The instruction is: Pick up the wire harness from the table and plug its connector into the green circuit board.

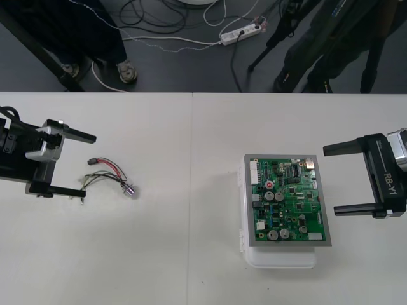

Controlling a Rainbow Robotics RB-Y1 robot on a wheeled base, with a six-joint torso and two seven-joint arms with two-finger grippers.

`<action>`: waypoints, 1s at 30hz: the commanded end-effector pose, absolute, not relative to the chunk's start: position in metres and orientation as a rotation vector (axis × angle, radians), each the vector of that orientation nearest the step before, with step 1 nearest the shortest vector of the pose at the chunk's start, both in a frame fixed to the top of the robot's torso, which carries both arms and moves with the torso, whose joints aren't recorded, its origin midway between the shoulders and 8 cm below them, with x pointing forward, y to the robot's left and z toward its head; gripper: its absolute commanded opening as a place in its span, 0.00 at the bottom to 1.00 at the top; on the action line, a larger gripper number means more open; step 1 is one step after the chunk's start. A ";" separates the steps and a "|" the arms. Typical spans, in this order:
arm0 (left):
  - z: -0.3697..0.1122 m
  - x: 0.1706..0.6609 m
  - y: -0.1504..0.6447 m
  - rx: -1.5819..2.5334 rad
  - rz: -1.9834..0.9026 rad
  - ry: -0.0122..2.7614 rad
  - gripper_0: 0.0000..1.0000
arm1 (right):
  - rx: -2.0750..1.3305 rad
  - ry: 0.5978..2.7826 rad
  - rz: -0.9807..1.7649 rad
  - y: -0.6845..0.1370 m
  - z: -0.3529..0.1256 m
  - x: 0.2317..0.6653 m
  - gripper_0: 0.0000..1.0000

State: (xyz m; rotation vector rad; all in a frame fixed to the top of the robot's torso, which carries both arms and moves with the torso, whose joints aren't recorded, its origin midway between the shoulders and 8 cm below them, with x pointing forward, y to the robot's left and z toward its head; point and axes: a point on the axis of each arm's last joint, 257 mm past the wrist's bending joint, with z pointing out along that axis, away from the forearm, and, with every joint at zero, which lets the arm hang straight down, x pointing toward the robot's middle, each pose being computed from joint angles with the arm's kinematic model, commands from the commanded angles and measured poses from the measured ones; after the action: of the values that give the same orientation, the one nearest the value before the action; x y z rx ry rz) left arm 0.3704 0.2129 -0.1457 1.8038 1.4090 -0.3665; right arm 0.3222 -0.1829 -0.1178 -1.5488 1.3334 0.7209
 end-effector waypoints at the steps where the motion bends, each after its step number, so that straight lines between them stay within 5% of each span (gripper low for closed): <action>1: -0.142 0.379 0.222 2.002 -0.205 1.248 1.00 | -1.530 1.290 0.701 -0.187 -0.112 0.322 1.00; 19: -0.133 0.411 0.233 2.332 0.188 0.749 1.00 | -1.484 1.290 0.721 -0.187 -0.113 0.325 1.00; 30: -0.172 0.393 0.236 2.703 0.224 0.217 1.00 | -1.412 1.251 0.798 -0.185 -0.102 0.323 1.00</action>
State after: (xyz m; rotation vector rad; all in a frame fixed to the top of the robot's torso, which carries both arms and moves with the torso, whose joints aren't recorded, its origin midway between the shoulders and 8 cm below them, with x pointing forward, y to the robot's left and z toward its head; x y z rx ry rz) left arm 0.3877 0.2224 -0.1810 2.5908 0.2690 0.1935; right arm 0.3238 -0.1805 -0.1104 -1.4328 1.2940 0.8136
